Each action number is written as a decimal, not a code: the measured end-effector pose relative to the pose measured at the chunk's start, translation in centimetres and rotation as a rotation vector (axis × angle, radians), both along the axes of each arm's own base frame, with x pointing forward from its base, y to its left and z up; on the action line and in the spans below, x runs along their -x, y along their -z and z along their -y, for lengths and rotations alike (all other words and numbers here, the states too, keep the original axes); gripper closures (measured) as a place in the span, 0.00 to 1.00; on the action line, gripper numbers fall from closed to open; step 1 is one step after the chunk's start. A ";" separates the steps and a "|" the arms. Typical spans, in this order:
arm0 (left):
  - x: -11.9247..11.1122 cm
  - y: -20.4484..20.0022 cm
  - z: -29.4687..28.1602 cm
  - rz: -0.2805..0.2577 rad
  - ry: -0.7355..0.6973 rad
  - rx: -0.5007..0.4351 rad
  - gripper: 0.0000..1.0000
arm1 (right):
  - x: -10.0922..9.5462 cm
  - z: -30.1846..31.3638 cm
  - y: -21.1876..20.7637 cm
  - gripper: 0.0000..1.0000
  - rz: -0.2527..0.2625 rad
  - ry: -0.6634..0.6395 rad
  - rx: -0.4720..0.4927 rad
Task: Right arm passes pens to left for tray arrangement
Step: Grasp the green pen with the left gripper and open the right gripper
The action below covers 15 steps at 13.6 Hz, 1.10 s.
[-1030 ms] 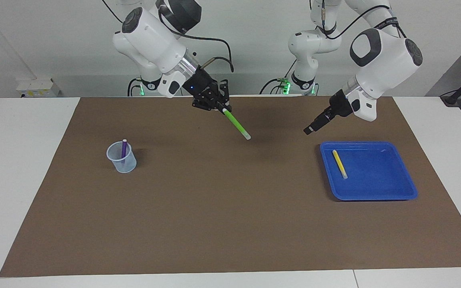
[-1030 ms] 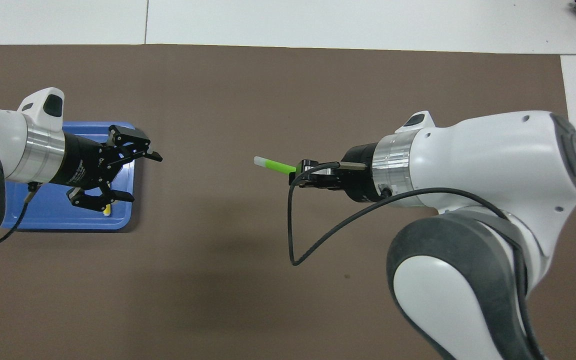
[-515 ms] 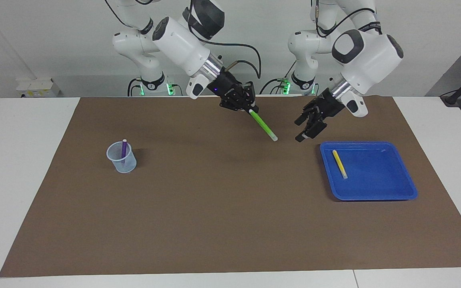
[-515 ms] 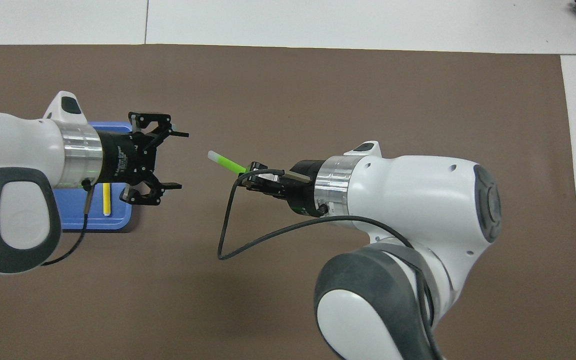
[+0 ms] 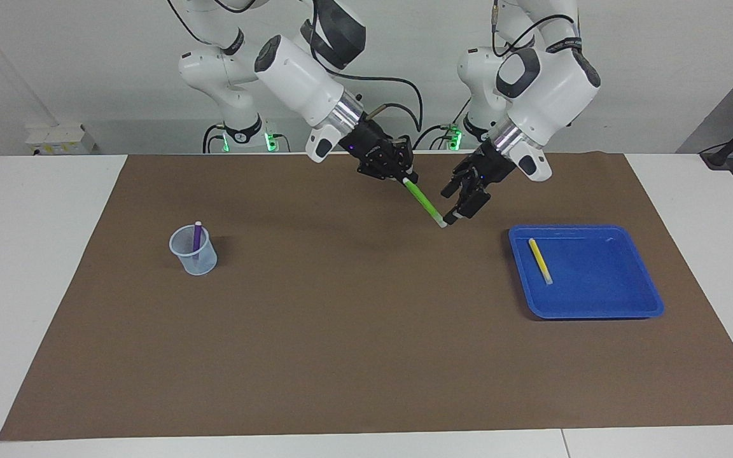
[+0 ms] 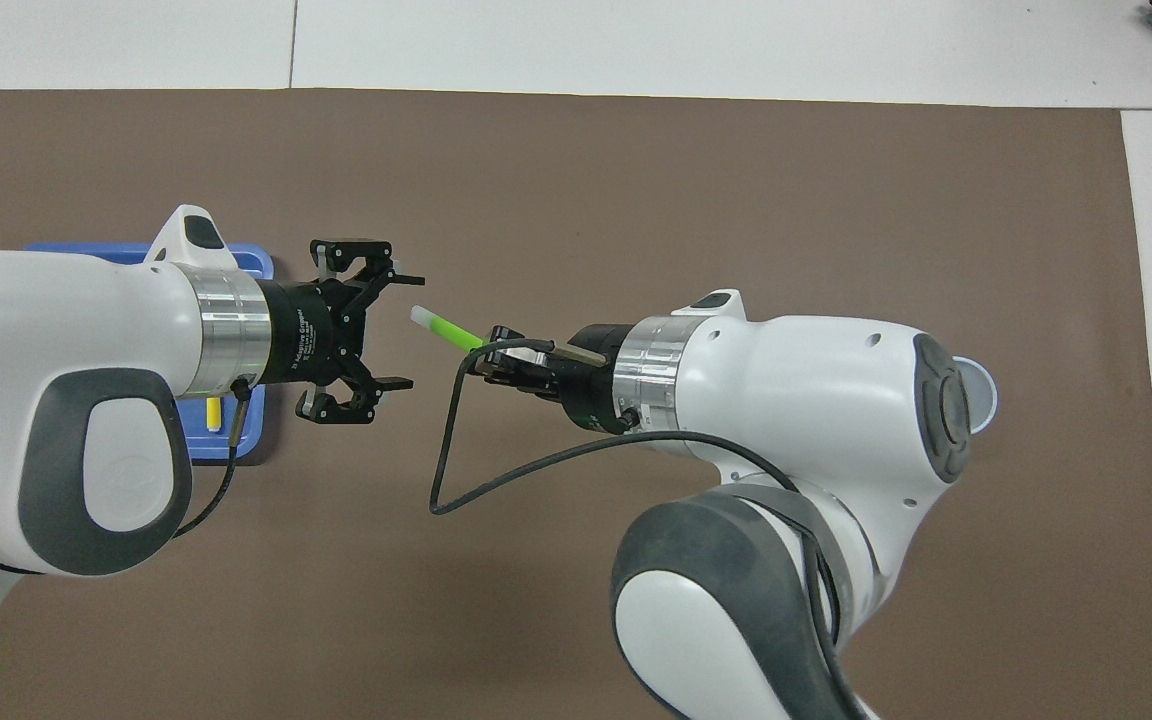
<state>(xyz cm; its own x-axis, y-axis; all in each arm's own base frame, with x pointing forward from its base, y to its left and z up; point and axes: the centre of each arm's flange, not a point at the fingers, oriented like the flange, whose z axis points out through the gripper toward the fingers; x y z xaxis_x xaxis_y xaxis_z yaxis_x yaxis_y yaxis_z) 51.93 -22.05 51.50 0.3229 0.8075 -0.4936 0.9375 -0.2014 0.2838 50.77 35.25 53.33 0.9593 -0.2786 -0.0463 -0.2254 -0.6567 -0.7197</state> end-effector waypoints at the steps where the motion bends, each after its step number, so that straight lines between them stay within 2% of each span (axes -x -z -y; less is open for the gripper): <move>1: 0.2 0.0 0.7 -0.003 -0.016 0.004 0.03 | 0.0 0.0 0.0 0.81 0.000 0.000 0.000; 3: 0.6 0.0 1.9 -0.006 -0.055 0.014 0.00 | 0.0 0.0 0.0 0.81 0.000 0.000 0.000; 5: 0.8 -0.1 2.5 -0.008 -0.063 0.018 0.10 | 0.0 0.0 0.0 0.81 0.000 0.000 0.000; 6: 0.8 -0.1 2.5 -0.009 -0.066 0.018 0.10 | 0.0 0.0 0.0 0.81 0.000 0.000 0.000; 12: 0.8 -0.1 2.4 -0.012 -0.068 0.018 0.81 | 0.0 0.0 0.0 0.82 0.000 0.001 0.000; 15: 0.9 0.0 2.5 -0.022 -0.064 0.017 0.82 | 0.0 0.0 0.0 0.97 -0.002 0.000 0.000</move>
<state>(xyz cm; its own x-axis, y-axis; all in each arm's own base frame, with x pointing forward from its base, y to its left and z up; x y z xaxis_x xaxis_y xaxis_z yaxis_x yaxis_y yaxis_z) 51.03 -24.60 51.50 0.2600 0.8175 -0.5140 0.9543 -0.1363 0.2659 50.76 35.25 53.30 0.9594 -0.2781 -0.0478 -0.2262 -0.6567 -0.7194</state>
